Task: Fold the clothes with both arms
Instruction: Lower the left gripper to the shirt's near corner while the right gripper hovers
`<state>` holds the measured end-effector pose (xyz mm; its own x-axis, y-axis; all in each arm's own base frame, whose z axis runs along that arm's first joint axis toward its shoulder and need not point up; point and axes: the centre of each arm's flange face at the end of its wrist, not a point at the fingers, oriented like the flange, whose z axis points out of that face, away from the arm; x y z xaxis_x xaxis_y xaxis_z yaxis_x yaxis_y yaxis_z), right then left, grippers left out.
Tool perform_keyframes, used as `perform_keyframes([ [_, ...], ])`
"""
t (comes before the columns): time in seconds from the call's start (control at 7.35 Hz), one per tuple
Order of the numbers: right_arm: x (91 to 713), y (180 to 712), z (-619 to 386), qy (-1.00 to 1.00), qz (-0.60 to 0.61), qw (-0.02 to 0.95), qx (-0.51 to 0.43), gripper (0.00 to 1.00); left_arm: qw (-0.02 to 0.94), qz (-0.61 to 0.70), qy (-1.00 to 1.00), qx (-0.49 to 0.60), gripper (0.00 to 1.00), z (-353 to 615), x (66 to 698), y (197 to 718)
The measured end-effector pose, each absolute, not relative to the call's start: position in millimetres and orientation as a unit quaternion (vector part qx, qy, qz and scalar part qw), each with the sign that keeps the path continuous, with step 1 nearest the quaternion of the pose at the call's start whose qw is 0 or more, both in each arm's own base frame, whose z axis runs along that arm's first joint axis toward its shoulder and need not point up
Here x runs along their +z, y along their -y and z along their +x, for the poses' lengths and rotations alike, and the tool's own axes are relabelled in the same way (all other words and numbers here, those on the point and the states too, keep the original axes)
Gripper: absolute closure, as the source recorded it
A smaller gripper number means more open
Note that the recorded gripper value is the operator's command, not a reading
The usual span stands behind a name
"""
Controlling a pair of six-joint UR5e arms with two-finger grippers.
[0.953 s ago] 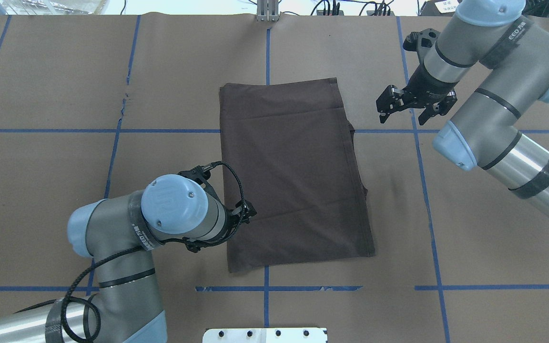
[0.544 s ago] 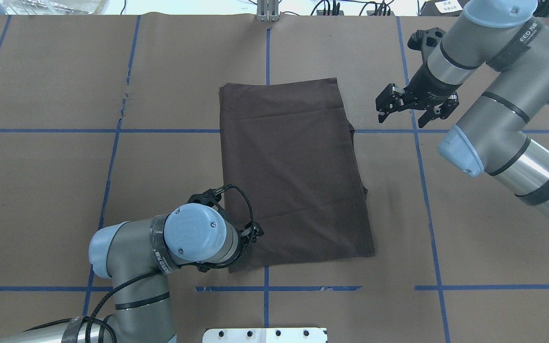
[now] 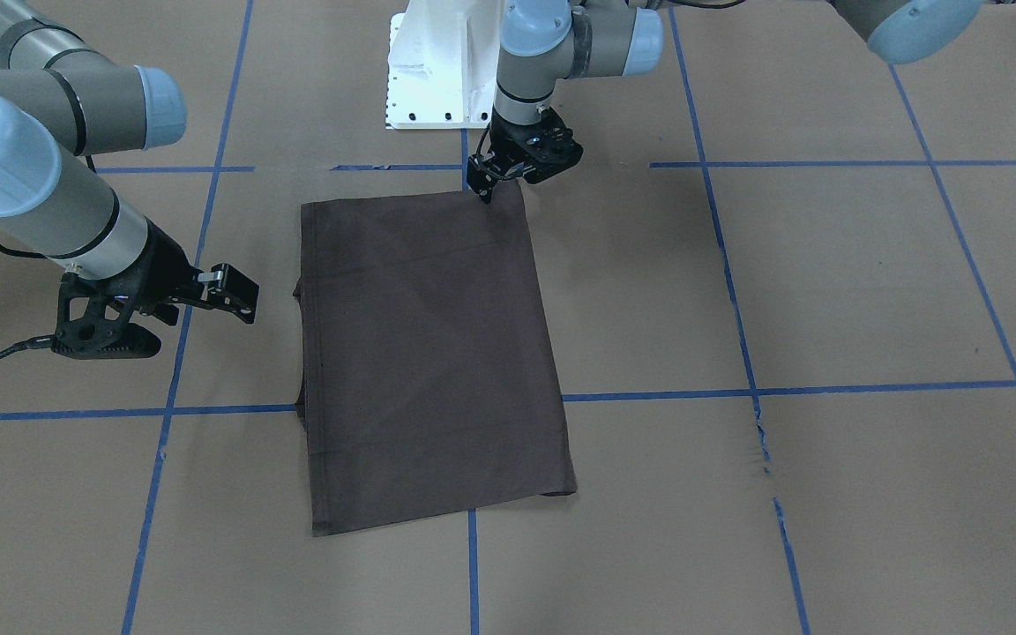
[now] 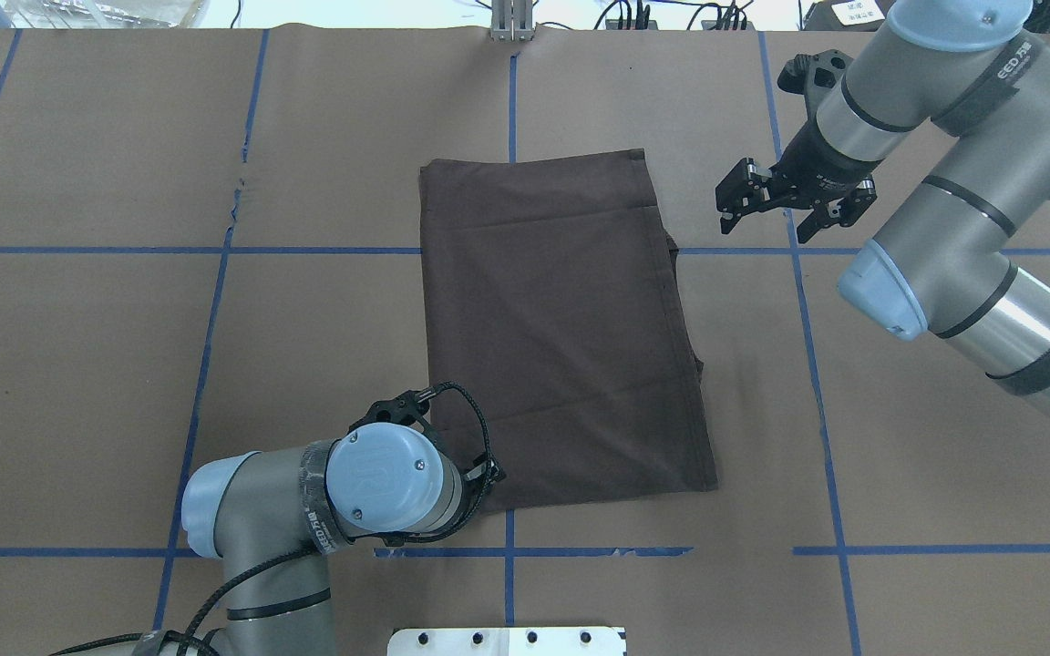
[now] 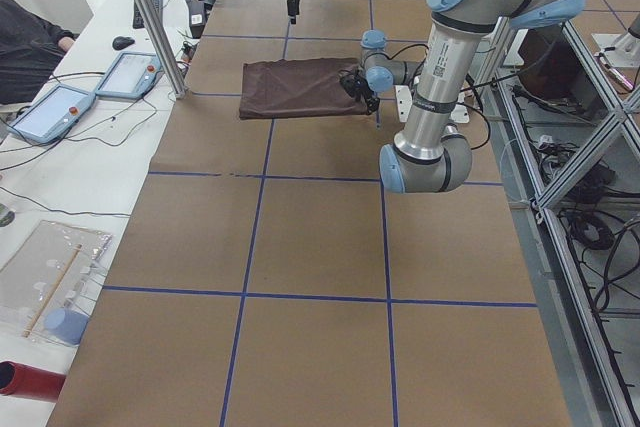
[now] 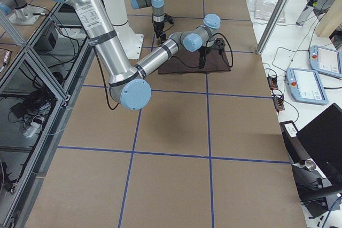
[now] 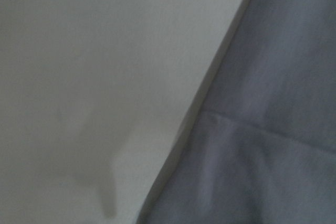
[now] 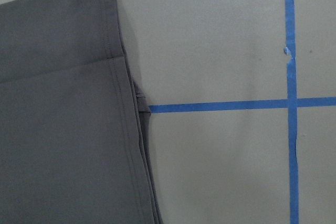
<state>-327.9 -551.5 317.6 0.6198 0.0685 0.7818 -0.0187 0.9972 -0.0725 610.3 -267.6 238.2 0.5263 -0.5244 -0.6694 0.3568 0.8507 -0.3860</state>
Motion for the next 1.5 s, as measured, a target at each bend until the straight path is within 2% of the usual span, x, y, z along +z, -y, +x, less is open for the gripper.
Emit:
perform_keyframes([
  [0.27,317,551,-328,0.435,-0.028,0.900,0.024,0.00,0.868,-0.102,-0.414,-0.254,0.41,610,240,267],
  [0.54,317,551,-329,0.435,-0.029,0.900,0.024,0.00,0.868,-0.103,-0.415,-0.253,0.68,609,239,266],
  [0.68,317,551,-329,0.435,-0.029,0.900,0.024,0.00,0.868,-0.103,-0.415,-0.253,0.91,609,238,266],
  [0.82,317,551,-329,0.435,-0.029,0.900,0.024,0.00,0.868,-0.103,-0.416,-0.253,1.00,608,238,266],
  [1.5,315,540,-332,0.435,-0.047,0.897,0.061,0.00,0.867,-0.095,-0.433,-0.228,1.00,592,226,264],
])
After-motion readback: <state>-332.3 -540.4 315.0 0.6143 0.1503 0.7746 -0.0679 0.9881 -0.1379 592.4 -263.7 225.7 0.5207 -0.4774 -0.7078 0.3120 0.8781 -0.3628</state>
